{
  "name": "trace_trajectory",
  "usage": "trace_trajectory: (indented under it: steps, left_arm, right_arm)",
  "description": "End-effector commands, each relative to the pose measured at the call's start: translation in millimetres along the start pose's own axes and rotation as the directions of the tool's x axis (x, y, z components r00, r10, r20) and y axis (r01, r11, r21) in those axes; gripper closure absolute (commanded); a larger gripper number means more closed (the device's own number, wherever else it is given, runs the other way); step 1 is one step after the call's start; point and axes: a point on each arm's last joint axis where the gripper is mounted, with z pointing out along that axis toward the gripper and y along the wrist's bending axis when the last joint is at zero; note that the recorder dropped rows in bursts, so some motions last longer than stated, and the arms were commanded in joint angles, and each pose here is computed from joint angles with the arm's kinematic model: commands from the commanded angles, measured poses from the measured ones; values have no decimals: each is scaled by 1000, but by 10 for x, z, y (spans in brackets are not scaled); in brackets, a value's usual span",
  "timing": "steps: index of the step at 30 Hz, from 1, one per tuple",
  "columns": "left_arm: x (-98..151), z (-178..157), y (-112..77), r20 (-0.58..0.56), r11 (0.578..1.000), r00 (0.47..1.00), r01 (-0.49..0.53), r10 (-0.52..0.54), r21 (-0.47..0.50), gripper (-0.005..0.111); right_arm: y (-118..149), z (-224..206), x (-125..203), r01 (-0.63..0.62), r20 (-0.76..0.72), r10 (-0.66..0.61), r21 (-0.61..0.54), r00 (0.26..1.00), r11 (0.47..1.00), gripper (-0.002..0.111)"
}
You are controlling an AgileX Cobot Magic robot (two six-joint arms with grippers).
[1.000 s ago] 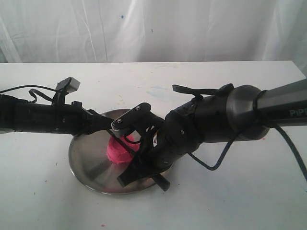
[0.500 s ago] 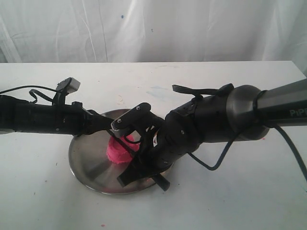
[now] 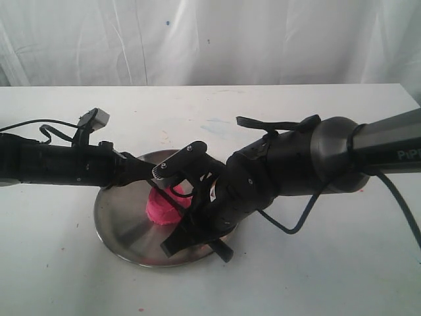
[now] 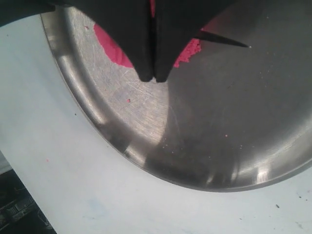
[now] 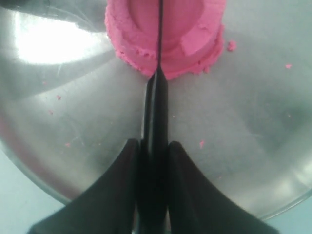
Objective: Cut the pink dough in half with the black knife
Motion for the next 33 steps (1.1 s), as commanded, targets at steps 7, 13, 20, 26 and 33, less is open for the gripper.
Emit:
trace_trajectory:
  steps: [7, 13, 20, 26, 33]
  left_arm:
    - [44, 20, 60, -6, 998, 1000, 27, -28, -53, 107]
    - [60, 23, 99, -16, 996, 999, 29, -31, -89, 107]
    - [79, 50, 77, -13, 999, 999, 42, -42, -32, 107]
    - [78, 51, 73, -12, 999, 999, 42, -42, -27, 107]
    - [70, 51, 64, -9, 999, 999, 41, -41, -17, 107]
  right_arm:
    - [8, -90, -48, 9, 32, -9, 0, 999, 1000, 108]
    - [8, -92, -47, 9, 30, -9, 0, 1000, 1000, 108]
    - [8, -92, -49, 14, 33, -14, 0, 999, 1000, 108]
    - [5, 4, 7, 12, -10, -12, -1, 1000, 1000, 108]
    - [4, 12, -10, 12, 10, -12, 1, 1000, 1000, 108]
